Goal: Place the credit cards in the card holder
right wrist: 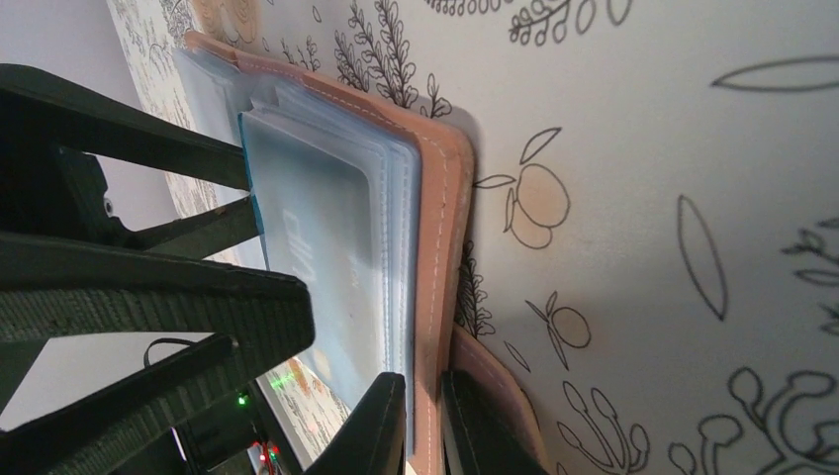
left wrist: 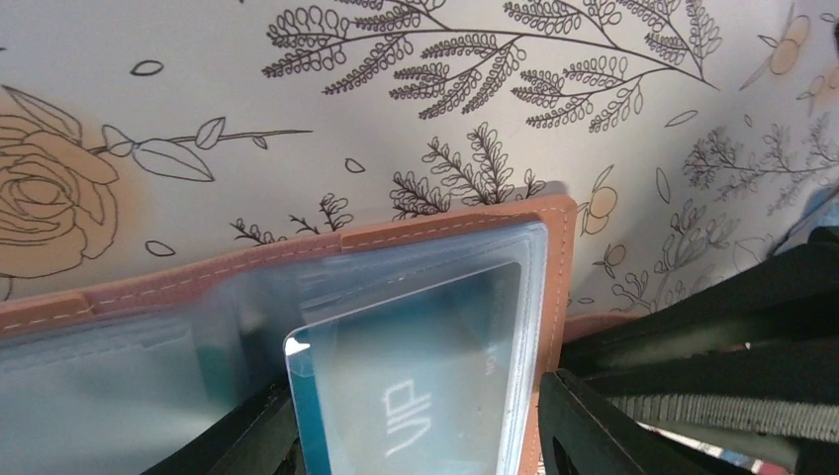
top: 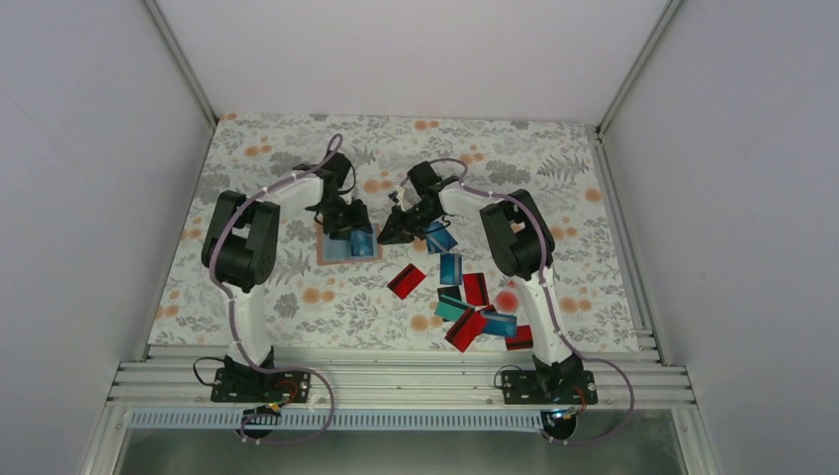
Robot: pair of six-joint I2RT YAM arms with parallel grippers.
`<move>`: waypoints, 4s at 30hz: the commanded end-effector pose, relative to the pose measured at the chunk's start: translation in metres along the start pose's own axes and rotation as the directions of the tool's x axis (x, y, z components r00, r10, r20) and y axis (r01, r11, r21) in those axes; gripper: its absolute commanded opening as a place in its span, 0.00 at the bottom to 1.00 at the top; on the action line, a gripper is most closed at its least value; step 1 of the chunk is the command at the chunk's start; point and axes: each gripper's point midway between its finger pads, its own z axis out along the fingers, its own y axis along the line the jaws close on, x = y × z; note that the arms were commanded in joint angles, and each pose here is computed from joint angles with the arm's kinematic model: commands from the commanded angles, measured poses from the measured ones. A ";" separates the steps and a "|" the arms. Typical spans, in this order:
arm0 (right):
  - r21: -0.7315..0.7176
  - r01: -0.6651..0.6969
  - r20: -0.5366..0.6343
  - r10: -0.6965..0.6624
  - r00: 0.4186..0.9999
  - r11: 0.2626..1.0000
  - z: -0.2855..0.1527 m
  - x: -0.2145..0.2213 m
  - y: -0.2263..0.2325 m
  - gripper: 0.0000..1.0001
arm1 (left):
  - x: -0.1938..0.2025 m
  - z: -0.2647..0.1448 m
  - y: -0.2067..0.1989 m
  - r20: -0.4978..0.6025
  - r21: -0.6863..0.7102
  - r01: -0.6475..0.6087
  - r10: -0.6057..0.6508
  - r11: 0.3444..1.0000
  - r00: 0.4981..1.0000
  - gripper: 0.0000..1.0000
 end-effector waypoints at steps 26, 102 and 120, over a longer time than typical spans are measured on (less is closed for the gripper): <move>-0.073 0.057 -0.038 -0.060 0.997 0.996 -0.010 0.008 0.006 0.15 | 0.029 -0.028 0.003 0.059 -0.326 0.045 -0.028 0.944 0.998 0.98; 0.011 -0.031 -0.034 0.031 0.999 0.999 -0.016 0.014 -0.041 0.12 | 0.030 -0.007 -0.027 0.045 -0.410 -0.108 0.138 0.906 0.989 0.43; 0.021 -0.044 -0.038 0.045 0.998 0.999 -0.015 0.016 -0.046 0.11 | 0.029 -0.025 -0.013 0.084 -0.375 -0.051 0.088 0.926 0.993 0.50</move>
